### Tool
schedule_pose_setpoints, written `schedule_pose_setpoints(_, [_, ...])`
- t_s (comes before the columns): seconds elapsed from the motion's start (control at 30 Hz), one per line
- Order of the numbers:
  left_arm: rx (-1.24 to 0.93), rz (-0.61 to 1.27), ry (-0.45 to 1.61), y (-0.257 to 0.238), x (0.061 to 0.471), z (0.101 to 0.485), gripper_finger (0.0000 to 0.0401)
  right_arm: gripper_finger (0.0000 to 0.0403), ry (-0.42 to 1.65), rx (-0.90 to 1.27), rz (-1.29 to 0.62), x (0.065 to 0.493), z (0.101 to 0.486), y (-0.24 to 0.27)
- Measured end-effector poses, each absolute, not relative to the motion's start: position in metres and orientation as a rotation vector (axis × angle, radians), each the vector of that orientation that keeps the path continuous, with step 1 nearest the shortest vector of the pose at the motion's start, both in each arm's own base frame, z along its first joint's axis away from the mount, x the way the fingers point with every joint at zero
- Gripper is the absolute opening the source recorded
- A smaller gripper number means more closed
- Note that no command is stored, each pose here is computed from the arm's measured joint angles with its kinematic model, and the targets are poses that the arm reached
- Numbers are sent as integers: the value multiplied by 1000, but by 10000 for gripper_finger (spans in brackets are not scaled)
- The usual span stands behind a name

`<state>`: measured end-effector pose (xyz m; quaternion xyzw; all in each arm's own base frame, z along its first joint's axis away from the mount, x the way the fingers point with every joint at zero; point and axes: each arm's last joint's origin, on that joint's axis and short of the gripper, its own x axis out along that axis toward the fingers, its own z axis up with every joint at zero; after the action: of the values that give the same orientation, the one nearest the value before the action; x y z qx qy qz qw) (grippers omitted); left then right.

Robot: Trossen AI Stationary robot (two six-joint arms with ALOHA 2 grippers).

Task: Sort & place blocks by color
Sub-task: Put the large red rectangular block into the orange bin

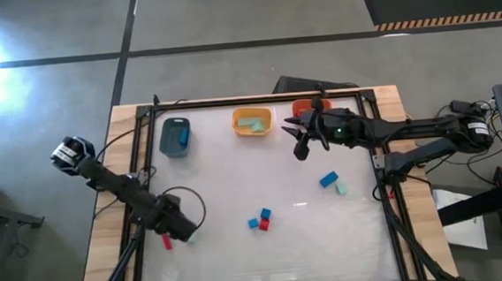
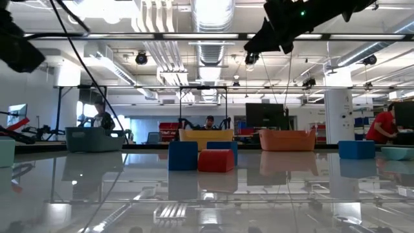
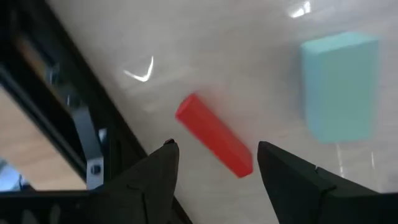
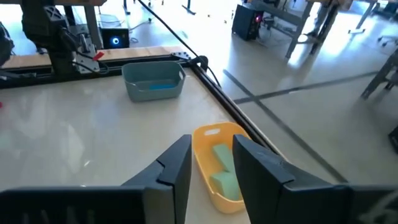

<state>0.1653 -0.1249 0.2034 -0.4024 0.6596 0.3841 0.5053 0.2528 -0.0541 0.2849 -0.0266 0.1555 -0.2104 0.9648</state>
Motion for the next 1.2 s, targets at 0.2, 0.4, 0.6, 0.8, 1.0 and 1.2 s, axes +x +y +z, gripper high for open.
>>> schedule_pose_setpoints(0.2, [-1078,1018,1589,-137,157,199,202,96,332,-99,-418,249,287,-53])
schedule_pose_setpoints(0.4, [-1191,1069,1544,-147,161,194,202,87,382,-116,-412,242,286,-52])
schedule_pose_setpoints(0.6, [-1197,1121,1545,-155,167,180,202,81,385,-116,-409,237,289,-51])
schedule_pose_setpoints(0.8, [-1181,1131,1625,-163,169,170,202,87,386,-126,-407,237,289,-51])
schedule_pose_setpoints(1.0, [-1140,1162,1622,-165,167,161,202,86,386,-127,-407,237,289,-51])
schedule_pose_setpoints(1.2, [-1113,1190,1582,-161,164,152,201,77,385,-126,-407,237,289,-51])
